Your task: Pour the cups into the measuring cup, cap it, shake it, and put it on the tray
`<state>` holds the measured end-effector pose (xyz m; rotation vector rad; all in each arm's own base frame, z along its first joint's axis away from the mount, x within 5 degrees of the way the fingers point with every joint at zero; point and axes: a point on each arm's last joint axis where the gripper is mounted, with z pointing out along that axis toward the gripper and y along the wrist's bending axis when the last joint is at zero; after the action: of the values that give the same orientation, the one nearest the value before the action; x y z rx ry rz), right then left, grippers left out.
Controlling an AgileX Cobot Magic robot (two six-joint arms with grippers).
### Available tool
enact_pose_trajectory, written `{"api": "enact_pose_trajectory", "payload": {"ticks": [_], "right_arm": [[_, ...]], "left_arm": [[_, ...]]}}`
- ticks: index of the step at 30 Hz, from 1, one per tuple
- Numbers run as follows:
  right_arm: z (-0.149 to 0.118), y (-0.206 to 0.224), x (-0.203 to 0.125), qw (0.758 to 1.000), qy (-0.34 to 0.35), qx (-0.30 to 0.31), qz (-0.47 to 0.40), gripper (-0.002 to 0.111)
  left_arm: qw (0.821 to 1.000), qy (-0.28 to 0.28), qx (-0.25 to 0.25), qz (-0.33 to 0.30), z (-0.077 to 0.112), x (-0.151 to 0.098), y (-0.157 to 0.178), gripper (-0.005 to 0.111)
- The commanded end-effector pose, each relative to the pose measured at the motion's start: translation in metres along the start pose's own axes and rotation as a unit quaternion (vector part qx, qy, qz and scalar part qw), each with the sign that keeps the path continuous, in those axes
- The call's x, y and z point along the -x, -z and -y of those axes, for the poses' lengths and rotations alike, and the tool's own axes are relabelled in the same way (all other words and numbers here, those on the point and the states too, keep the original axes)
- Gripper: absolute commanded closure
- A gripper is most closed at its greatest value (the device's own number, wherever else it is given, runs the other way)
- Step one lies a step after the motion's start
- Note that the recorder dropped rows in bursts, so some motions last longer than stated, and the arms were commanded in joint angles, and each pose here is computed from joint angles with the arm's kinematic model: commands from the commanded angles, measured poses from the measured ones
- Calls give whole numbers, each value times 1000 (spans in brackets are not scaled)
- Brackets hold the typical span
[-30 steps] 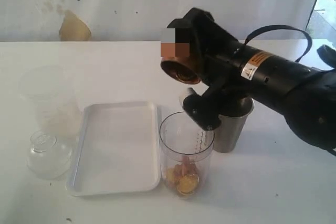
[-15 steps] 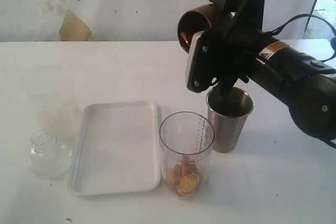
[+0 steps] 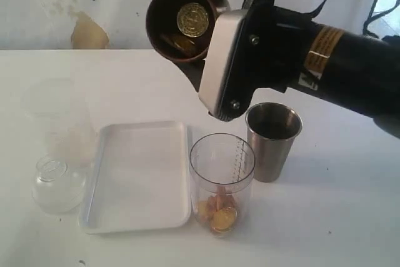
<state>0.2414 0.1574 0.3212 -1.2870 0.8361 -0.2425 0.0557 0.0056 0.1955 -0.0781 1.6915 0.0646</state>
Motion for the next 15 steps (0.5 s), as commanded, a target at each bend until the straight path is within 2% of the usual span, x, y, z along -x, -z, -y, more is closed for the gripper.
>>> {"api": "enact_pose_trajectory", "payload": {"ticks": [1,8,13,15], "right_arm": [[4,6,13,999,16,21,39,108],[2,6,13,999,15,29,42,108],[0,12,15,987,152,38,42,108],[1,16,17,983,174,33,43,108]], "left_arm": [[1000,1,-2,4,0,-1,0,106],[1000,1,-2,4,0,-1,0,106],[1000,1,-2,4,0,-1,0,106],[1000,1,-2,4,0,-1,0,106]]}}
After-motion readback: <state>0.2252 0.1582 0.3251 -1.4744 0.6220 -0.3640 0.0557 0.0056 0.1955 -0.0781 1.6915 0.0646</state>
